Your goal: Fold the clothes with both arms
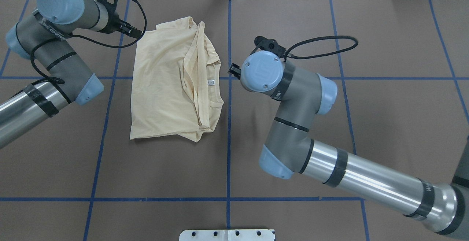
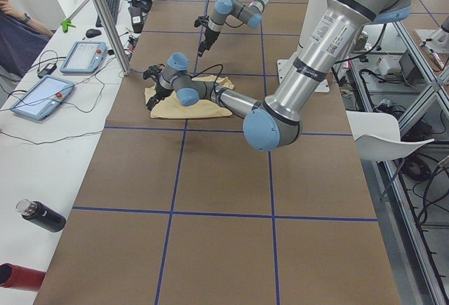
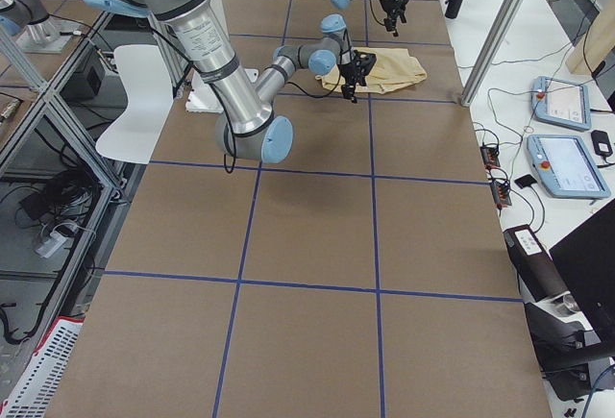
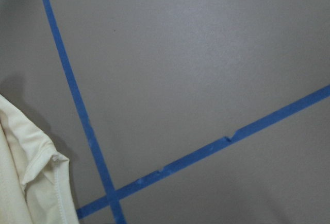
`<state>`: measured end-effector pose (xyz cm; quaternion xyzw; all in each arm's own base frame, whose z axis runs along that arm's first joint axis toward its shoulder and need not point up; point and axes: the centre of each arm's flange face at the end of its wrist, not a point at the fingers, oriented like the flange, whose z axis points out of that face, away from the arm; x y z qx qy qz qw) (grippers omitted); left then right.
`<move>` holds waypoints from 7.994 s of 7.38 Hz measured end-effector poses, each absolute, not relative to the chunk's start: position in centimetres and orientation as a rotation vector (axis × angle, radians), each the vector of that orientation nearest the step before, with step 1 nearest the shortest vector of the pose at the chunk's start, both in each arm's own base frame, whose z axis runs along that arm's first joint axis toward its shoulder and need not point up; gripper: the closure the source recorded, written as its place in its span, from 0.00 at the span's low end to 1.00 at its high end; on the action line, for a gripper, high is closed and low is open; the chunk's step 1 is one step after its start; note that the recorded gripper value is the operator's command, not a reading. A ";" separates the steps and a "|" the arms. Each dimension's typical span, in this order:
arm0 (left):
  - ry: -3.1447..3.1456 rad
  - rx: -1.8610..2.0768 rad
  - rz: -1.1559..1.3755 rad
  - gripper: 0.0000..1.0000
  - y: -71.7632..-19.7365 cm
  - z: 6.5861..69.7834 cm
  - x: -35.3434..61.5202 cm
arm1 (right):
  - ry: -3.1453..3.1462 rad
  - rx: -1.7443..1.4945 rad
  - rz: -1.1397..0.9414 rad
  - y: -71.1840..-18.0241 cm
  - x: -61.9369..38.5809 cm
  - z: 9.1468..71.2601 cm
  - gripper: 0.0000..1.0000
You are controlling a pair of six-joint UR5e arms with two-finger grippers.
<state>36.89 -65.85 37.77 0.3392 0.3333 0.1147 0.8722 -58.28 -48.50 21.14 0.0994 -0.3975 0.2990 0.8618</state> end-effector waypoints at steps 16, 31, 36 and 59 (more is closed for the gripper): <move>0.713 0.713 0.230 0.00 -65.1 37.7 36.7 | -0.781 0.236 0.591 -43.4 -68.5 18.3 1.00; 0.736 0.708 0.205 0.00 -63.4 38.0 36.1 | -0.761 0.309 0.393 -43.4 -62.1 17.6 0.56; 0.734 0.707 0.204 0.00 -63.4 38.1 36.0 | -0.810 0.342 0.315 -44.4 -64.7 18.3 0.82; 0.735 0.704 0.210 0.00 -63.2 38.2 36.4 | -0.603 0.166 0.235 -32.6 -63.6 22.8 0.00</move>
